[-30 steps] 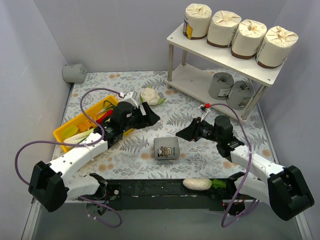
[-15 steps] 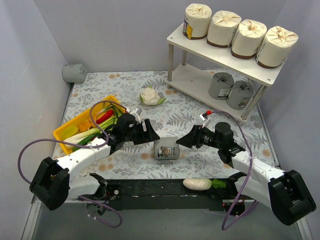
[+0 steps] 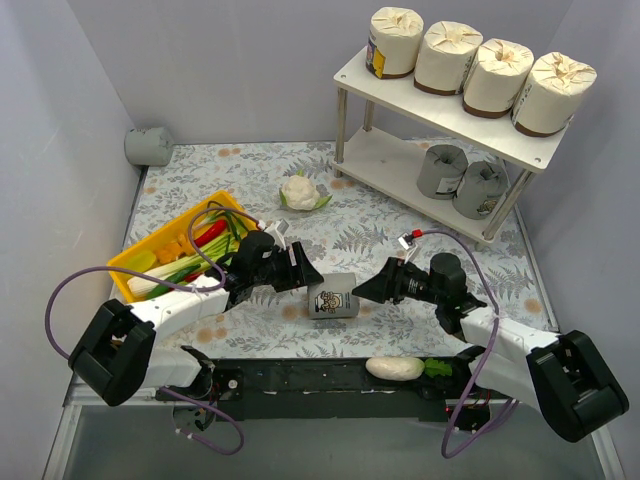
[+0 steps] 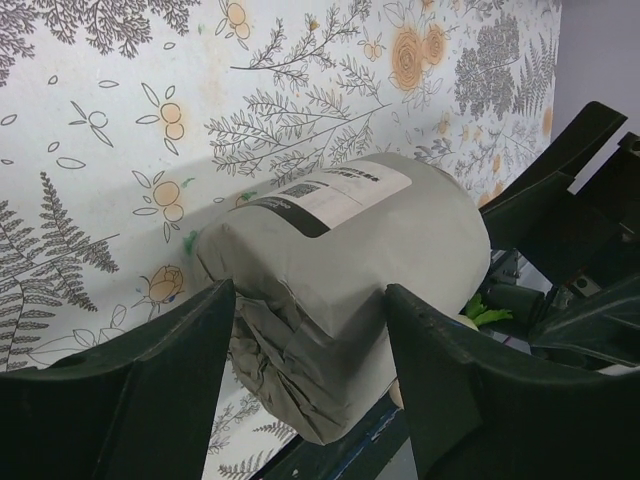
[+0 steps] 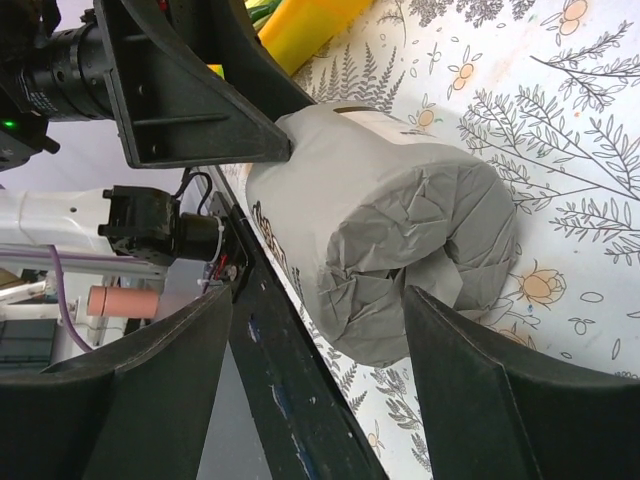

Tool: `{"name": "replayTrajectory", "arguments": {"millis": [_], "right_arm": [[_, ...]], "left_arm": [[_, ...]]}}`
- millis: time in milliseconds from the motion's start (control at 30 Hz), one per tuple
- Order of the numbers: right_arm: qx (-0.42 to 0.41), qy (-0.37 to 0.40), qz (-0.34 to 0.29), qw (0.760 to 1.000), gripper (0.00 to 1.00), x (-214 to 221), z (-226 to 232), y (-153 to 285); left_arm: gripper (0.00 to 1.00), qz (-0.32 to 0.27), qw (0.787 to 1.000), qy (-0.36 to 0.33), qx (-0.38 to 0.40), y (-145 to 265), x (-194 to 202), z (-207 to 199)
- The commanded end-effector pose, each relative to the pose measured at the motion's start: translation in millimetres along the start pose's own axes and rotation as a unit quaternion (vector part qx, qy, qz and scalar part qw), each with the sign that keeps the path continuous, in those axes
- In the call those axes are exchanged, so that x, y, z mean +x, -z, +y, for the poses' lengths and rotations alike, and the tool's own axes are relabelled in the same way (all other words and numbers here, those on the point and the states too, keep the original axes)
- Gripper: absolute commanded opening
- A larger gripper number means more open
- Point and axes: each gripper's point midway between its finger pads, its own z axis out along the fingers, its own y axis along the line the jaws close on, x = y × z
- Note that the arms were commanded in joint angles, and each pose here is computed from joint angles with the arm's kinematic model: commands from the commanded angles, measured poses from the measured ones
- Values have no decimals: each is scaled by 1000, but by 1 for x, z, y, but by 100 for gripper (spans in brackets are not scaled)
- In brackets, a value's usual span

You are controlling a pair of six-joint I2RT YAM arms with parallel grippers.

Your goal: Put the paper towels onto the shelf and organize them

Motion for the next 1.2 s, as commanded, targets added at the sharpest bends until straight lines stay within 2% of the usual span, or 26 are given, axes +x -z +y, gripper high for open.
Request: {"name": "replayTrajectory", "arguments": {"millis": [0, 267, 733, 933, 1033, 1133, 1167], "right_arm": [[-48, 12, -9, 999, 76, -3, 17, -2], [-66, 12, 7, 998, 73, 2, 24, -14], [-24, 26, 4, 999, 73, 4, 4, -27], [-30, 8, -9, 999, 66, 4, 2, -31], [-60, -4, -11, 998, 63, 8, 8, -30], [-79, -7, -21, 997, 57, 8, 13, -28], [-81, -4, -22, 996, 52, 9, 13, -27]], "left_arm": [[59, -7, 1000, -6, -11, -1, 1, 7], [52, -5, 1000, -5, -20, -2, 4, 14], [51, -5, 1000, -3, -25, -4, 6, 18], [51, -10, 1000, 4, -19, -4, 5, 16], [51, -10, 1000, 12, -11, -4, 7, 15], [51, -8, 1000, 16, -5, -4, 10, 13], [51, -8, 1000, 16, -5, -4, 11, 13]]}}
